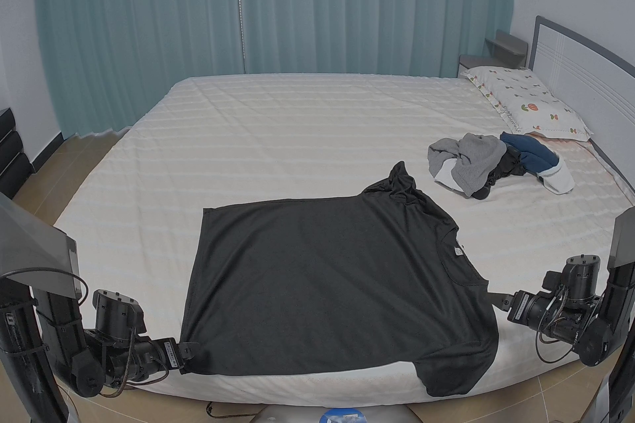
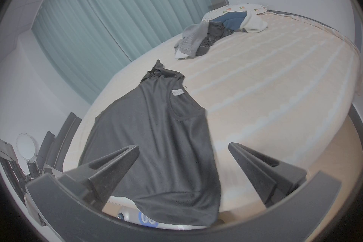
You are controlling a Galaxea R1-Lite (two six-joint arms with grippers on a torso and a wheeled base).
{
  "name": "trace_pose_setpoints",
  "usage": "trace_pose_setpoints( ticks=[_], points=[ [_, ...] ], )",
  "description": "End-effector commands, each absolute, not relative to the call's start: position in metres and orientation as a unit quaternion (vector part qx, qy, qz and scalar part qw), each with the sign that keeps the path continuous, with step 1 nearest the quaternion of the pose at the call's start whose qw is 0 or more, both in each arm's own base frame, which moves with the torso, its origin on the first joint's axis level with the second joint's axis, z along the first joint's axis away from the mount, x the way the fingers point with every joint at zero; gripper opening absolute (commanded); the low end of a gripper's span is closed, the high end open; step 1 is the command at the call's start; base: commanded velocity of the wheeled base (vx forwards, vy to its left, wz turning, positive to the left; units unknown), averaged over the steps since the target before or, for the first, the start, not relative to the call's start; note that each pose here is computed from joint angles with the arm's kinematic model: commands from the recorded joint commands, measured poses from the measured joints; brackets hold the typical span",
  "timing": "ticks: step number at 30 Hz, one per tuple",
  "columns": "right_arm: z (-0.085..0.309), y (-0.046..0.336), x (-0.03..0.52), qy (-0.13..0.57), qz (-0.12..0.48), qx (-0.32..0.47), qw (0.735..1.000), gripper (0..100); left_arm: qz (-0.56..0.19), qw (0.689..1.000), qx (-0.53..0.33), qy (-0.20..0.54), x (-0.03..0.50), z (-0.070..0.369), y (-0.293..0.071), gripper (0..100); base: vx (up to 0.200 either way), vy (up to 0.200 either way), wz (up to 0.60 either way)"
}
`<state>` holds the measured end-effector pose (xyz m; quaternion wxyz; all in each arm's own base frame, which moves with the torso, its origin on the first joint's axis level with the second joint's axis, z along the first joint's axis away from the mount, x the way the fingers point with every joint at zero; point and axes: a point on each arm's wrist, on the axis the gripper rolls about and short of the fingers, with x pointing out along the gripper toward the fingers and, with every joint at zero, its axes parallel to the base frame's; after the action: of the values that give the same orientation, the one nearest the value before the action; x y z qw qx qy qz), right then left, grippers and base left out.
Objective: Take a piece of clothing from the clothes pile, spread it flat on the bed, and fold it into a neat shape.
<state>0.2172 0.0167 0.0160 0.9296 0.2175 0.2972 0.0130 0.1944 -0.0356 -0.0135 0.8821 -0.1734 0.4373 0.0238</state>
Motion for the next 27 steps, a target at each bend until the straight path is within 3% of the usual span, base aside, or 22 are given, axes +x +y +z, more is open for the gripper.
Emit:
trace_pose_setpoints(
  ticks=[1, 9, 18, 27],
  points=[
    [0.018, 0.025, 0.226, 0.285, 0.031, 0.223, 0.932, 100, 0.035, 0.883, -0.187, 0.43, 0.192, -0.01, -0.03, 100, 0.0, 0.2, 0.0],
    [0.015, 0.038, 0.249, 0.264, 0.054, 0.22, 0.937, 100, 0.039, 0.886, -0.191, 0.421, 0.195, -0.011, -0.027, 100, 0.0, 0.2, 0.0],
    [0.006, 0.054, 0.282, 0.243, 0.077, 0.216, 0.943, 100, 0.039, 0.892, -0.215, 0.395, 0.201, -0.011, -0.028, 100, 0.0, 0.0, 0.0],
    [0.013, 0.062, 0.335, 0.23, 0.076, 0.218, 0.945, 100, 0.034, 0.895, -0.228, 0.382, 0.207, -0.016, -0.031, 100, 0.2, 0.0, 0.0]
  ],
)
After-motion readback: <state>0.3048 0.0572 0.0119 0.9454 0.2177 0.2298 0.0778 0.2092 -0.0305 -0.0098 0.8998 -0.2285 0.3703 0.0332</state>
